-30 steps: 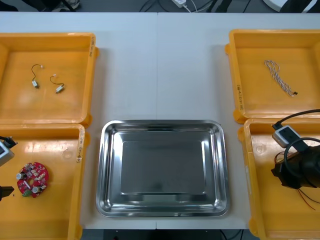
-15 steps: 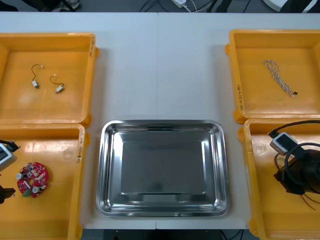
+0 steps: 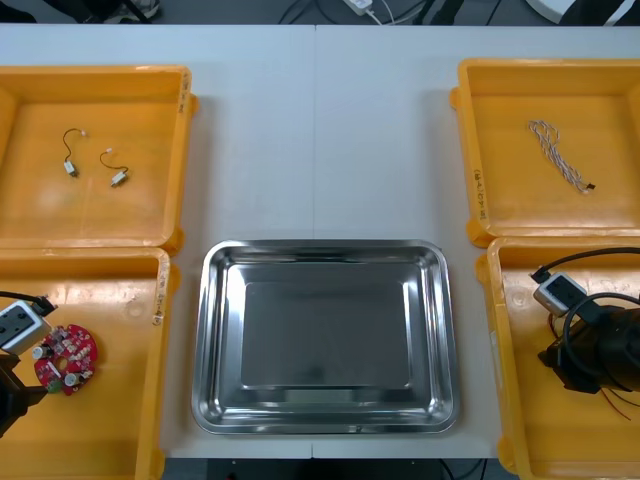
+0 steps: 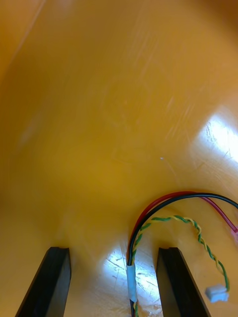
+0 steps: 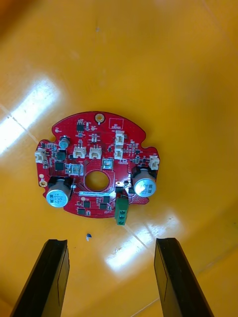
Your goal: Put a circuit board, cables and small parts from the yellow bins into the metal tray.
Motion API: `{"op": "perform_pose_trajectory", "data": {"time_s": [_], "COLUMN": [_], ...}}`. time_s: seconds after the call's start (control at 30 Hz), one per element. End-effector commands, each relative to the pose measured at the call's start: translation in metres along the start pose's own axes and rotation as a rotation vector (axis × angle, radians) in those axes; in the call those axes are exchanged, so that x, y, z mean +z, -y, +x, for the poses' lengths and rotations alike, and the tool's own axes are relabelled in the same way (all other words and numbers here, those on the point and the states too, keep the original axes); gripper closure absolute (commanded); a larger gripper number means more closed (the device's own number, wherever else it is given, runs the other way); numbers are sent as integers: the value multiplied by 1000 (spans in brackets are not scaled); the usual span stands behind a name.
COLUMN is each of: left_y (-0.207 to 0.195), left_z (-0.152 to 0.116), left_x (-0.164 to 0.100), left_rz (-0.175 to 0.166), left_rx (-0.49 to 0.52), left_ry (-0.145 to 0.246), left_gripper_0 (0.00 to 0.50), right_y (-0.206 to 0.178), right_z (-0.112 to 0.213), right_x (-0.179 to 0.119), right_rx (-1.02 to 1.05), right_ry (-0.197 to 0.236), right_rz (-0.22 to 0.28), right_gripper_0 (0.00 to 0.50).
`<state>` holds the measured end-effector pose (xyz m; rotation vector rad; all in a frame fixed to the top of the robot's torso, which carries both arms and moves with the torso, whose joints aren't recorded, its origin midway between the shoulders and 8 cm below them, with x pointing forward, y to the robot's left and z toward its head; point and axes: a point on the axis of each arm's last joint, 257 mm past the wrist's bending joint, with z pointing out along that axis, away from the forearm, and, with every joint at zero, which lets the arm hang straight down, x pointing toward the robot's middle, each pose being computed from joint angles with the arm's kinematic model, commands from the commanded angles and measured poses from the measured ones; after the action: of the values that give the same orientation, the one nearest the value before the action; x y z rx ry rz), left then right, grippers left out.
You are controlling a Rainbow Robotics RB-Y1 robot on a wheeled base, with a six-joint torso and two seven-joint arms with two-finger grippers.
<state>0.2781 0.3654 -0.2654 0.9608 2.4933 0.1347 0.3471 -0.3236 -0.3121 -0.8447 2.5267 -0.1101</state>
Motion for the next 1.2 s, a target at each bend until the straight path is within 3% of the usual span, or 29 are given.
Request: {"op": "perform_pose_trajectory", "data": {"time_s": [0.03,0.43,0.5,0.6,0.77,0.93,1.2], "left_y": [7,14,13,13,12,11,14], "left_z": [19,29,31,32,34,35,36], "left_x": [6,18,20,22,30,35,38], "left_rz": [20,34,31,33,28,27,32], "left_rx": [131,120,117,115,106,104,108], "left_ry": [-46,-53,-53,-52,-38,-34,-36], "left_gripper_0": [0,0,0,0,0,0,0], "right_y": [1,9,8,8,10,13,16], "right_z": [16,20,20,19,18,18,17], "right_x": [1,2,2,2,2,2,1], "right_rx": [-64,-56,-54,-52,-58,-60,-62], "right_ry": [-35,-46,-46,-45,-42,-41,-39], "right_rz": [3,26,24,25,33,43,53], "right_gripper_0": [0,19,194,314,436,494,500]}}
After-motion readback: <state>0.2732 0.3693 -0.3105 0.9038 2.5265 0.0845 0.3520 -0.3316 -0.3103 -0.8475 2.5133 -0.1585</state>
